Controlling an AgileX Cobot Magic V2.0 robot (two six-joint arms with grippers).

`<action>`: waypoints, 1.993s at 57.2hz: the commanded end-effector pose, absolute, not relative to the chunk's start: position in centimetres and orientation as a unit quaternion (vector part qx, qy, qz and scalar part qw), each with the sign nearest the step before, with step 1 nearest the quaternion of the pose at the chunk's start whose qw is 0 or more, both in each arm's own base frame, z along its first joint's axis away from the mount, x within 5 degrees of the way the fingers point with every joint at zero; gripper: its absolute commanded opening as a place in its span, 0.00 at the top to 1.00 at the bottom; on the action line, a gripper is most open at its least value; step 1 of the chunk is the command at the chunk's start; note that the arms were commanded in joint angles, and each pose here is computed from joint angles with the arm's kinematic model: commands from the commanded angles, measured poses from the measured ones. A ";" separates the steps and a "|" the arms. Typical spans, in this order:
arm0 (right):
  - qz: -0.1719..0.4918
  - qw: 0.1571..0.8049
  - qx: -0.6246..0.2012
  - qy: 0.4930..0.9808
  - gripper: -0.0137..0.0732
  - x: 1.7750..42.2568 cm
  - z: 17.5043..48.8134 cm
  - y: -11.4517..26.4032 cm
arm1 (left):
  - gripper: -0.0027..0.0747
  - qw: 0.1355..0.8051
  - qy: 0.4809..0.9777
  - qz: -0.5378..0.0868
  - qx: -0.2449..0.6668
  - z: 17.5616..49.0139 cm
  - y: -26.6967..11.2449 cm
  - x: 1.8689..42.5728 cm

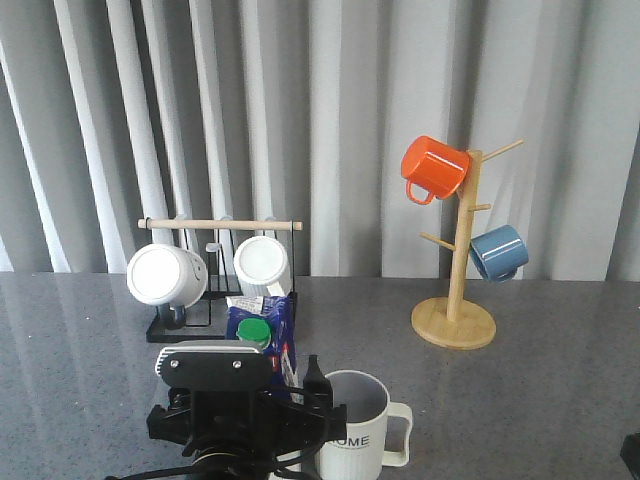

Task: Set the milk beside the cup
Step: 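Carry the milk carton with the left gripper and lower it beside the mug, then open the left gripper and raise it off the carton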

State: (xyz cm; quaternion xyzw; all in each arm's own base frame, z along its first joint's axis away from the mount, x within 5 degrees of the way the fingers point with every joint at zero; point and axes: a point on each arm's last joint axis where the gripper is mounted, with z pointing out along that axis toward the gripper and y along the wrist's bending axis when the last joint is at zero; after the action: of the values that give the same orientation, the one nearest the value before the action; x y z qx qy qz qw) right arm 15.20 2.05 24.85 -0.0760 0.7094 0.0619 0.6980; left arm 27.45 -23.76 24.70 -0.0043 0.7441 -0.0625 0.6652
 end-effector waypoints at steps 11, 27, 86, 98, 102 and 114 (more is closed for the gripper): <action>0.066 0.735 -0.080 0.670 0.85 15.4 26.6 2.1 | 0.23 0.704 0.706 -0.073 -0.015 27.4 -23.5 27.2; 0.066 0.735 -0.080 0.670 0.85 15.4 26.6 2.1 | 0.32 0.724 0.682 -0.100 -0.013 28.5 -23.6 26.9; 0.066 0.735 -0.080 0.670 0.85 15.4 26.6 2.1 | 0.33 0.837 0.533 -0.086 0.086 43.8 -13.4 16.9; 0.066 0.735 -0.080 0.670 0.85 15.4 26.6 2.1 | 0.33 0.823 0.562 -0.067 -0.042 41.0 -10.4 16.7; 0.066 0.735 -0.080 0.670 0.85 15.4 26.6 2.1 | 0.33 0.825 0.560 -0.062 -0.046 40.8 -10.3 16.7; 0.066 0.735 -0.080 0.670 0.85 15.4 26.6 2.1 | 0.33 0.829 0.555 -0.071 -0.022 41.1 -10.6 16.5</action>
State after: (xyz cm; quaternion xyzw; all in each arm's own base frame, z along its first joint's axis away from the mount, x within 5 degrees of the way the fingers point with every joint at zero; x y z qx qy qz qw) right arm 15.20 2.05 24.85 -0.0760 0.7094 0.0619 0.6980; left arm 17.17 -10.92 39.45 -0.0239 0.5887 -0.0644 0.8055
